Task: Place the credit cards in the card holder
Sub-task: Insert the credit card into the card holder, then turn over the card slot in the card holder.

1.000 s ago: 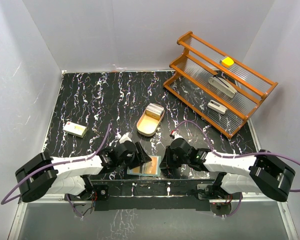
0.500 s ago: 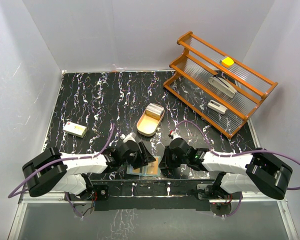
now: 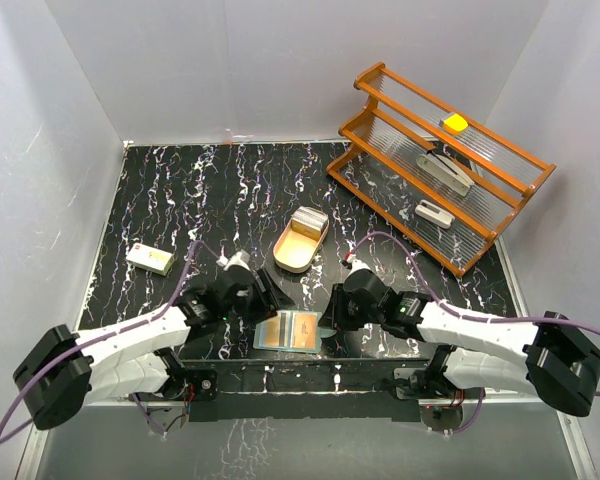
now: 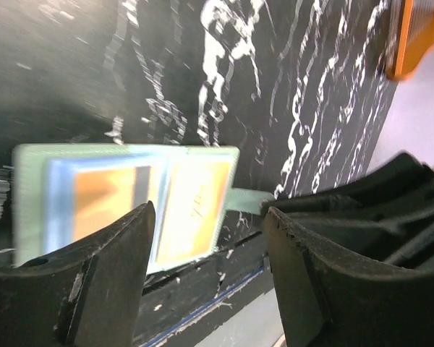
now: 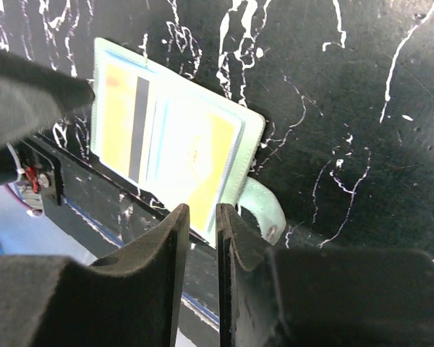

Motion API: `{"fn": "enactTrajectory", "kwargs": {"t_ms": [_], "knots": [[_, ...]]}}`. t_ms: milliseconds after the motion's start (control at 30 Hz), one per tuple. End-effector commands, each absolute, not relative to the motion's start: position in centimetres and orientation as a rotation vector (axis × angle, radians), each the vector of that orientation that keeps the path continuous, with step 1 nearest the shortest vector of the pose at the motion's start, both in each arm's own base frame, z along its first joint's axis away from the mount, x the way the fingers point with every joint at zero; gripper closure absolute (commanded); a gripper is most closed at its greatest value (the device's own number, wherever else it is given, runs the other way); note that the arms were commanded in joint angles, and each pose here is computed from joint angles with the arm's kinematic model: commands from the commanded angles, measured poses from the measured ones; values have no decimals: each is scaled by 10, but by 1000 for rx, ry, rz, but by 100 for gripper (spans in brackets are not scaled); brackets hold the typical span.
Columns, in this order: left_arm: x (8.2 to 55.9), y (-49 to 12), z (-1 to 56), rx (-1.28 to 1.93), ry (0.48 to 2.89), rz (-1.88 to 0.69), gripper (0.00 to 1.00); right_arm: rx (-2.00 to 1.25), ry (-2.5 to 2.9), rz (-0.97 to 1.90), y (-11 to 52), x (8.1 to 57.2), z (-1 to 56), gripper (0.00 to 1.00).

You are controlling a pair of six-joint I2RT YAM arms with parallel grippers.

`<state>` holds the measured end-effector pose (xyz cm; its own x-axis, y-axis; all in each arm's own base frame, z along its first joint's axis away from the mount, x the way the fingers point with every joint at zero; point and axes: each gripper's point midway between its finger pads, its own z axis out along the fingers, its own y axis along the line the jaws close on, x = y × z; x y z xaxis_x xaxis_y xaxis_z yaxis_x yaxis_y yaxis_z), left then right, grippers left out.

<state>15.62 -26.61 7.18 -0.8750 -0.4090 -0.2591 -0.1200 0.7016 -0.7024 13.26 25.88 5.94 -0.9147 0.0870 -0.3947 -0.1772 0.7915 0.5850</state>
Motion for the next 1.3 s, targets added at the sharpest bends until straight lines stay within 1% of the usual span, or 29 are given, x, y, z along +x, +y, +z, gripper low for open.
{"fn": "enactTrajectory", "kwargs": {"t_ms": [0, 133, 300, 533, 800, 1100, 1267], "knots": [[157, -229, 61, -392, 2575, -935, 39, -9, 2509, 944, 271, 145, 89, 79], [156, -213, 61, -325, 2614, -932, 40, 28, 2527, 1000, 283, 146, 91, 78], [144, -215, 54, -297, 2679, -1070, 48, 43, 2543, 1020, 299, 151, 90, 76], [133, -221, 51, -302, 2688, -1186, 48, 81, 2544, 1084, 328, 156, 93, 74], [124, -214, 38, -351, 2714, -1169, 48, -15, 2585, 984, 358, 160, 84, 75], [117, -220, 39, -447, 2648, -1317, 51, -20, 2672, 841, 347, 150, 55, 74], [119, -217, 40, -440, 2648, -1279, 52, -100, 2647, 855, 352, 149, 52, 75]]}}
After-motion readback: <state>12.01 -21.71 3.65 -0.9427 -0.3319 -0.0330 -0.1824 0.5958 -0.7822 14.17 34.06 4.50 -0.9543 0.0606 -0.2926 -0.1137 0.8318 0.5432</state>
